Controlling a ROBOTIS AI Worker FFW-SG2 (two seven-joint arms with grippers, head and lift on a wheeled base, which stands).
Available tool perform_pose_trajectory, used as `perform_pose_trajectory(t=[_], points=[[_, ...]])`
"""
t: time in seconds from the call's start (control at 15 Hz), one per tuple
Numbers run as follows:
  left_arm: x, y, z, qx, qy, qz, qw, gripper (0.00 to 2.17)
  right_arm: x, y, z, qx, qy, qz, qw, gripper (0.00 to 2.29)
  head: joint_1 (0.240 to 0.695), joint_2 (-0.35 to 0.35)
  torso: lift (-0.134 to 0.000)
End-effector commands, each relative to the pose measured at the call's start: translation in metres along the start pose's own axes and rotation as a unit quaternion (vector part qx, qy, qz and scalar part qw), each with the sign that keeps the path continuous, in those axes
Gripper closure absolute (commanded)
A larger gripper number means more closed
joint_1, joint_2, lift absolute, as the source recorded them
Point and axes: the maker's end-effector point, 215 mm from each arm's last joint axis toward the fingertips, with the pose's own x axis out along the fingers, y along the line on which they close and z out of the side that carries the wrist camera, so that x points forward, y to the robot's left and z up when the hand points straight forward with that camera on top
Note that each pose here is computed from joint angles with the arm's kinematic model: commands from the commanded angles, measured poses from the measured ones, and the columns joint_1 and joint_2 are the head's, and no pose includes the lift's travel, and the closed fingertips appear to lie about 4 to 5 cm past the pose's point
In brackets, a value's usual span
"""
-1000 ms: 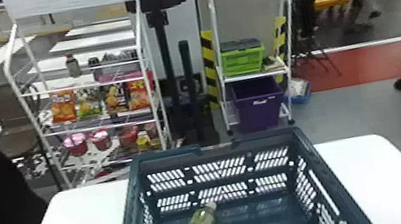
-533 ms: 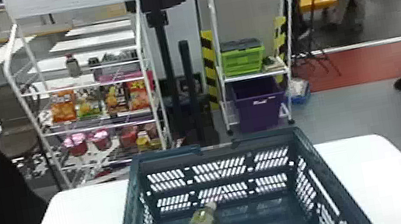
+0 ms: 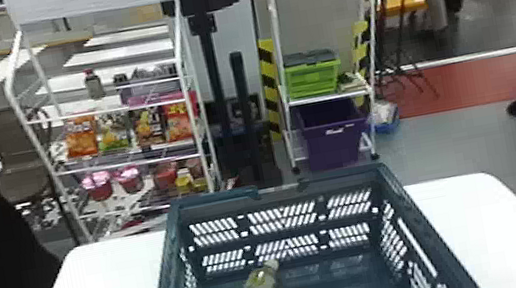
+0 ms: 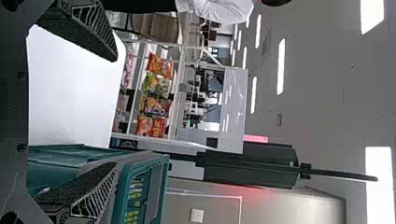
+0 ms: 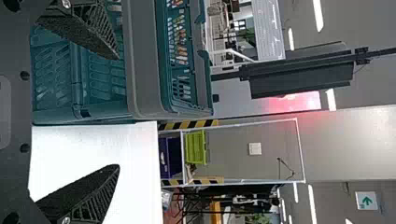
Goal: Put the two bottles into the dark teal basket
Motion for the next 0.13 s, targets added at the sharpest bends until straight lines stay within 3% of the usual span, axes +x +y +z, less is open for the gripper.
perform_pose_trajectory(t=[0.0,0.07], points=[[0.0014,-0.0007,-0.0001,-0.001,-0.001,0.000,1.0000,0.08,-0.0003,-0.0001,-0.0014,0.001,0.002,-0.001,1.0000,0.05,0.499,0.000,0.000],[0.0022,-0.0010,0.0009,-0.001,-0.002,0.000,1.0000,0.08,-0.0003,-0.0001,-0.0014,0.001,0.002,-0.001,1.0000,0.05,0.499,0.000,0.000]])
